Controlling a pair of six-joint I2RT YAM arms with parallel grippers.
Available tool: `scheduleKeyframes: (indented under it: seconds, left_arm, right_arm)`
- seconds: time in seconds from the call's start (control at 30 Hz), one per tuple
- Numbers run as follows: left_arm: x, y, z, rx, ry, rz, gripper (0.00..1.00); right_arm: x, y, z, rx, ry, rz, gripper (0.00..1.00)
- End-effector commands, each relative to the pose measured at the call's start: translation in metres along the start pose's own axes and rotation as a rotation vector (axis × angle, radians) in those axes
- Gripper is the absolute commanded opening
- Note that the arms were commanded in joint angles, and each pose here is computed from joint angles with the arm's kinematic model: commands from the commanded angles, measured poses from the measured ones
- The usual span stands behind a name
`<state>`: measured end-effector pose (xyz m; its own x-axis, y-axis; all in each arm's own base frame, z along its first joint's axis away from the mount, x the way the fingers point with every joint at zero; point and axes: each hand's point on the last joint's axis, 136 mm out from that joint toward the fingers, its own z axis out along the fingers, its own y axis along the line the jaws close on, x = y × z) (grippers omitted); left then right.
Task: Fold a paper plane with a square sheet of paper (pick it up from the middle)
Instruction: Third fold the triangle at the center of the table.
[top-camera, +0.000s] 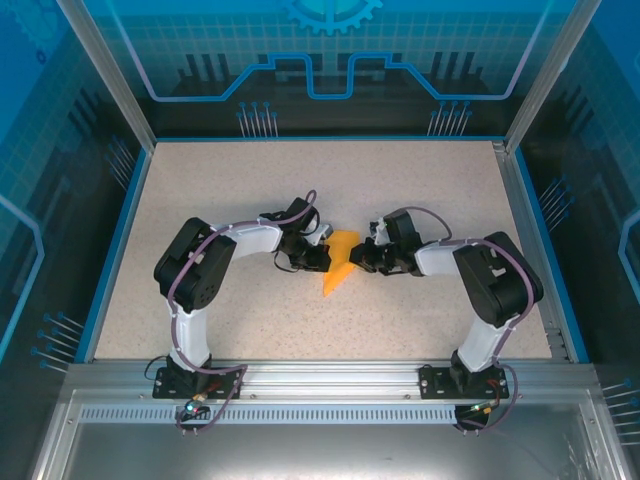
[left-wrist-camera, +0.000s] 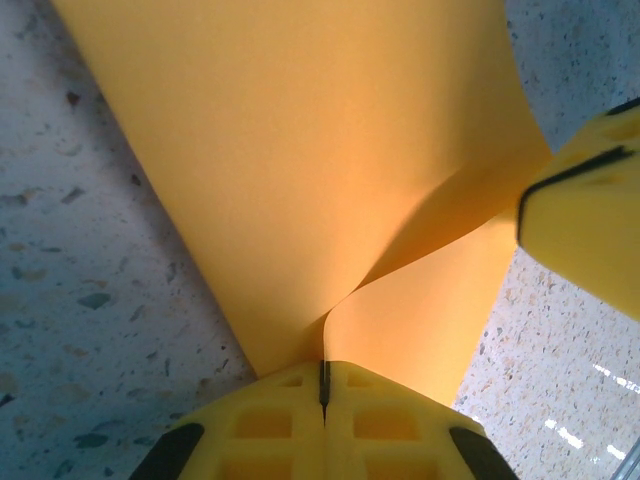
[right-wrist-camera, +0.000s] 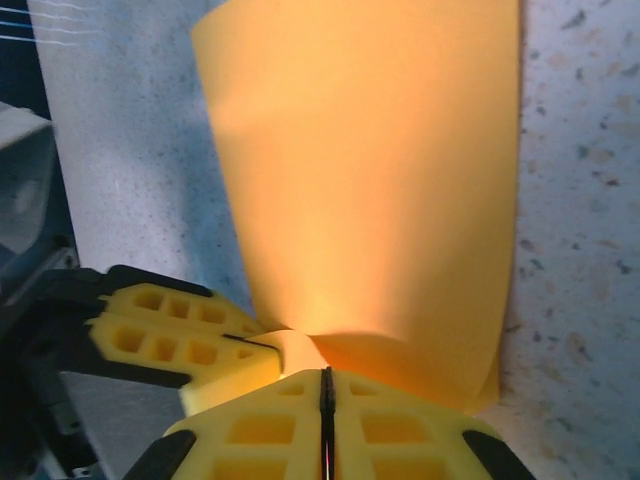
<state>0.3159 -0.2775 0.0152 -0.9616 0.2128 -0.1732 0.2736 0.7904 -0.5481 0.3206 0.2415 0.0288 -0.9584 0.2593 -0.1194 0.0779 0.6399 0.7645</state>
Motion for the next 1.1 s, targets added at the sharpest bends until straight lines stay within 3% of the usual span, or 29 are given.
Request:
scheduleKeyframes:
  seconds: [0.0, 0.17, 0.63, 1.07]
  left_arm:
    - [0.012, 0.009, 0.008, -0.024, 0.055, -0.005, 0.04]
    - [0.012, 0.009, 0.008, -0.023, 0.057, -0.003, 0.04]
    - [0.013, 0.009, 0.007, -0.028, 0.06, 0.001, 0.04]
    - [0.013, 0.009, 0.007, -0.026, 0.059, 0.0, 0.04]
  right_arm:
    - [0.002, -0.015, 0.003, 0.04, 0.021, 0.013, 0.09]
    - [0.007, -0.028, 0.007, 0.076, 0.04, 0.028, 0.09]
    - [-0.019, -0.004, -0.015, -0.025, 0.005, 0.004, 0.11]
    - [-0.011, -0.03, -0.003, 0.034, 0.027, 0.037, 0.11]
